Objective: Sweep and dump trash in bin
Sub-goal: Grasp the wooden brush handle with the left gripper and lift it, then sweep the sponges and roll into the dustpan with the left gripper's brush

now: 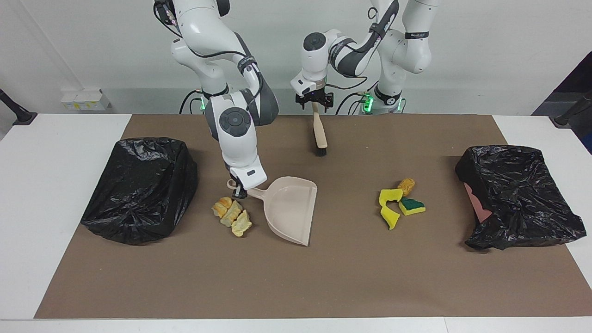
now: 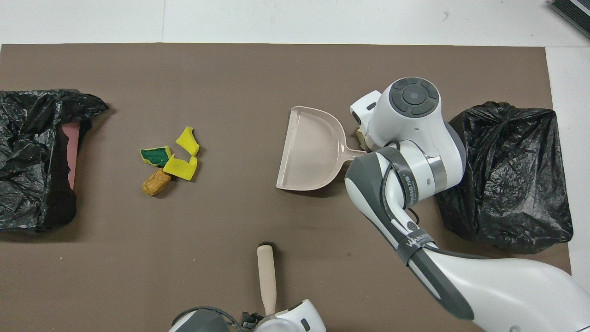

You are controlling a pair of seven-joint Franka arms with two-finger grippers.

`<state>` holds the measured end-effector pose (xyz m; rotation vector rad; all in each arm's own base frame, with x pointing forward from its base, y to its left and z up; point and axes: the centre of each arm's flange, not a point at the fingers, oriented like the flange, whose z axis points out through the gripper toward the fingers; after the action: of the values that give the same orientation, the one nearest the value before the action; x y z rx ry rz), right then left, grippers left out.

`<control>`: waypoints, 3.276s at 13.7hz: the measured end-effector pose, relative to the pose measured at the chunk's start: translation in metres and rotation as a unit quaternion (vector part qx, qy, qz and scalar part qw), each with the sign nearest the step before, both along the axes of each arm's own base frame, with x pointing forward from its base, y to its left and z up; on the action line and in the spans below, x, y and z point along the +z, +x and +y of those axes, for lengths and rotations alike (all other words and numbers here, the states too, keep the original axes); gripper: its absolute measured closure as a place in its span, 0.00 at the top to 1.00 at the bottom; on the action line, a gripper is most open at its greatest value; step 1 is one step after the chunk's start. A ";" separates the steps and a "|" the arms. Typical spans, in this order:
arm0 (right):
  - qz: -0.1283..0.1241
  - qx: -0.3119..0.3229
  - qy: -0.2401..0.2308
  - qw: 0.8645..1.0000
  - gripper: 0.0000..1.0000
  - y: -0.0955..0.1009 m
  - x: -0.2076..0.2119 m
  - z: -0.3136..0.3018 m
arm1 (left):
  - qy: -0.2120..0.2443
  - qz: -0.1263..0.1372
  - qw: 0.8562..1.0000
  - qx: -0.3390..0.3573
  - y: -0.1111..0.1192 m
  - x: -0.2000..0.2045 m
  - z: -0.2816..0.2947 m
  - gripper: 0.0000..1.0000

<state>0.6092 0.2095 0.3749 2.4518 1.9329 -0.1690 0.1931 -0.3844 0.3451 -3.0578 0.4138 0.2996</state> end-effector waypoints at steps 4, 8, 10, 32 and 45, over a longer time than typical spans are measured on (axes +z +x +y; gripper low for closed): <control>0.000 0.000 0.000 1.000 0.33 0.000 0.000 0.000 | -0.001 0.014 1.000 0.017 -0.002 -0.004 0.003 0.67; 0.000 0.000 0.000 1.000 0.33 0.000 0.000 0.000 | 0.001 0.019 0.999 0.037 -0.001 -0.005 0.004 0.27; 0.000 0.000 0.000 1.000 0.33 0.000 0.000 0.000 | 0.000 0.020 0.999 0.041 0.002 -0.005 0.006 0.27; -0.021 -0.042 0.051 0.998 0.33 -0.041 0.012 0.131 | 0.075 0.005 0.957 0.282 0.253 0.057 0.313 0.27; 0.022 -0.047 0.029 0.998 0.33 -0.055 0.000 0.155 | 0.056 0.016 0.978 0.202 0.307 -0.001 0.301 0.27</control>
<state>0.5543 0.3642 0.3751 2.6004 1.8655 -0.1728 0.5005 -0.0832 0.3436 -3.0026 -0.2250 0.3704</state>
